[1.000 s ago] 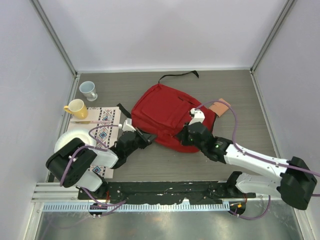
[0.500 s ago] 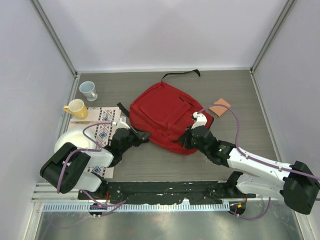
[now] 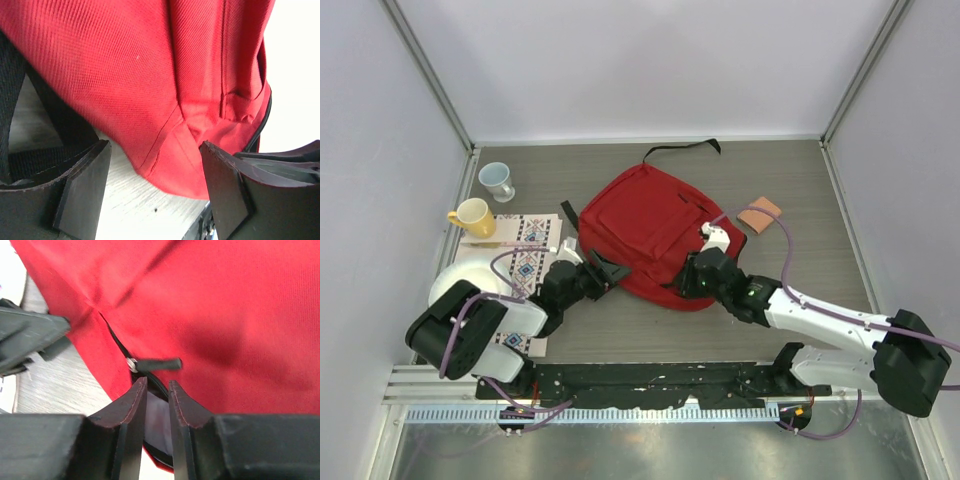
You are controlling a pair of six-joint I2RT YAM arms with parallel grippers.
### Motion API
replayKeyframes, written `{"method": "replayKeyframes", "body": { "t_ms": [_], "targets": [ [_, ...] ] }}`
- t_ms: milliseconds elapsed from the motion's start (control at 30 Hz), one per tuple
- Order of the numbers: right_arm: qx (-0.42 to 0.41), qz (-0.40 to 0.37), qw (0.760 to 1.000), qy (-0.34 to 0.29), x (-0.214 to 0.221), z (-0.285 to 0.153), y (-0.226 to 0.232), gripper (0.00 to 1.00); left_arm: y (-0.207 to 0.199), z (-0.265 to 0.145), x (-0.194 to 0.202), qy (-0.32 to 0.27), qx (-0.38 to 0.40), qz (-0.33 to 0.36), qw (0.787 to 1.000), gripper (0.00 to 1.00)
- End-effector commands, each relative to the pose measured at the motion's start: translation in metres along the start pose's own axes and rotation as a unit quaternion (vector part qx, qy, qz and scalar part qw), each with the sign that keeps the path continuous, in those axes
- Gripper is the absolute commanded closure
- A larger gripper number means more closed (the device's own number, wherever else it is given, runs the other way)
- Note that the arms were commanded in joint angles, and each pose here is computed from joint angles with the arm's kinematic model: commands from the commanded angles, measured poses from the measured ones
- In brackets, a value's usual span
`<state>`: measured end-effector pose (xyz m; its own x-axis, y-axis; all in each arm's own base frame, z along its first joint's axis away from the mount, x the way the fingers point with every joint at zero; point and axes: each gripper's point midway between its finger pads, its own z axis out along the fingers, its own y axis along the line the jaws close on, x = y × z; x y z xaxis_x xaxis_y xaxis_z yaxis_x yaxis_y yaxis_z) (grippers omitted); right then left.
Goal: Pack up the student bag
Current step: Zip the student bag at the center of the board.
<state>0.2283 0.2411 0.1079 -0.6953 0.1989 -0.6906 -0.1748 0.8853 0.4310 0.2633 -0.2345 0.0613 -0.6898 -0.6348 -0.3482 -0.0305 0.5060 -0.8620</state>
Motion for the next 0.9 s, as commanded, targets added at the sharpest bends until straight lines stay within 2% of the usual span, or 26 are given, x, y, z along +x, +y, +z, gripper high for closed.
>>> {"method": "replayKeyframes", "body": {
  "t_ms": [0,100,133,200,233,300,400,667,867],
  "targets": [
    [0.009,0.028,0.998,0.049,0.035,-0.008,-0.019,0.77,-0.023,-0.01,0.003,0.01,0.058,-0.01,0.998,0.22],
    [0.001,0.033,0.996,0.078,0.06,-0.014,-0.028,0.84,-0.042,-0.019,0.005,0.013,0.083,-0.009,0.996,0.2],
    [0.001,0.029,0.995,0.091,0.073,-0.016,-0.035,0.85,-0.037,-0.02,0.008,0.02,0.067,-0.008,0.998,0.2],
    [-0.017,0.028,0.995,0.095,0.078,-0.021,-0.032,0.85,-0.055,-0.026,0.002,0.01,0.082,-0.001,0.997,0.19],
    [-0.016,0.023,0.994,0.101,0.085,-0.022,-0.035,0.85,-0.05,-0.027,0.003,0.013,0.065,0.004,0.998,0.19],
    [0.0,0.015,0.994,0.107,0.09,-0.023,-0.044,0.85,-0.067,-0.032,-0.007,-0.001,0.071,0.011,0.997,0.16],
    [0.017,0.007,0.993,0.116,0.098,-0.019,-0.051,0.85,-0.07,-0.033,-0.009,-0.001,0.054,0.025,0.998,0.13],
    [0.039,0.034,0.994,0.095,0.098,-0.004,-0.057,0.83,-0.073,-0.016,0.007,0.043,0.031,0.009,0.999,0.11],
    [0.037,0.037,0.995,0.082,0.094,-0.006,-0.057,0.82,-0.046,-0.001,0.022,0.059,-0.009,-0.022,0.998,0.11]
  ]
}}
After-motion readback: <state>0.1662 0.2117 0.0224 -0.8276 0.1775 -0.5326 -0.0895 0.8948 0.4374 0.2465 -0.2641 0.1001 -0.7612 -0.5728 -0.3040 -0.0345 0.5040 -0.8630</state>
